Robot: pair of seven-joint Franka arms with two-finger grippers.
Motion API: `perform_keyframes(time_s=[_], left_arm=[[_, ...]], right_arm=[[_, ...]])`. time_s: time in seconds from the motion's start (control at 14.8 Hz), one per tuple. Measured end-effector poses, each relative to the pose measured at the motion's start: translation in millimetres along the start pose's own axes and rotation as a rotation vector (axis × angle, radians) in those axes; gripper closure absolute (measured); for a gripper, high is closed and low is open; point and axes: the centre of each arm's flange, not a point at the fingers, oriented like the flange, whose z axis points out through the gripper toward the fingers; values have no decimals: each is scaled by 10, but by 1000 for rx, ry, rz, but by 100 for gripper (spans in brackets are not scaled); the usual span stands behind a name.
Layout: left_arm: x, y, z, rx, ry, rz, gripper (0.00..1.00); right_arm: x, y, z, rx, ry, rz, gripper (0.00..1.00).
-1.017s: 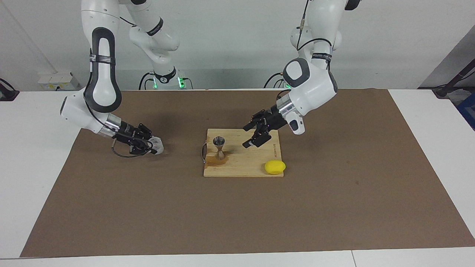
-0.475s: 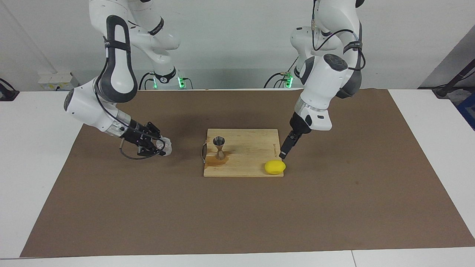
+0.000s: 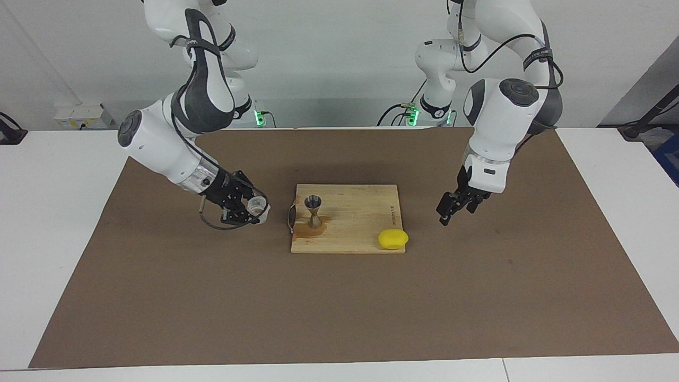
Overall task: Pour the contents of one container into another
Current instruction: 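Lift the glass cup with the right gripper while the left gripper returns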
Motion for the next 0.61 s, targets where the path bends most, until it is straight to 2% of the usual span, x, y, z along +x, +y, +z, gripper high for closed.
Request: perform_keyframes(time_s=[0.27, 0.41, 0.61], left_arm=[[-8, -287, -68, 61, -97, 223, 0], [1, -471, -279, 76, -108, 275, 0], [-16, -808, -738, 98, -101, 272, 0]], right_arm=[[-399, 12, 219, -22, 136, -90, 50], [-606, 69, 327, -30, 186, -132, 50], [-845, 165, 447, -45, 247, -207, 50]])
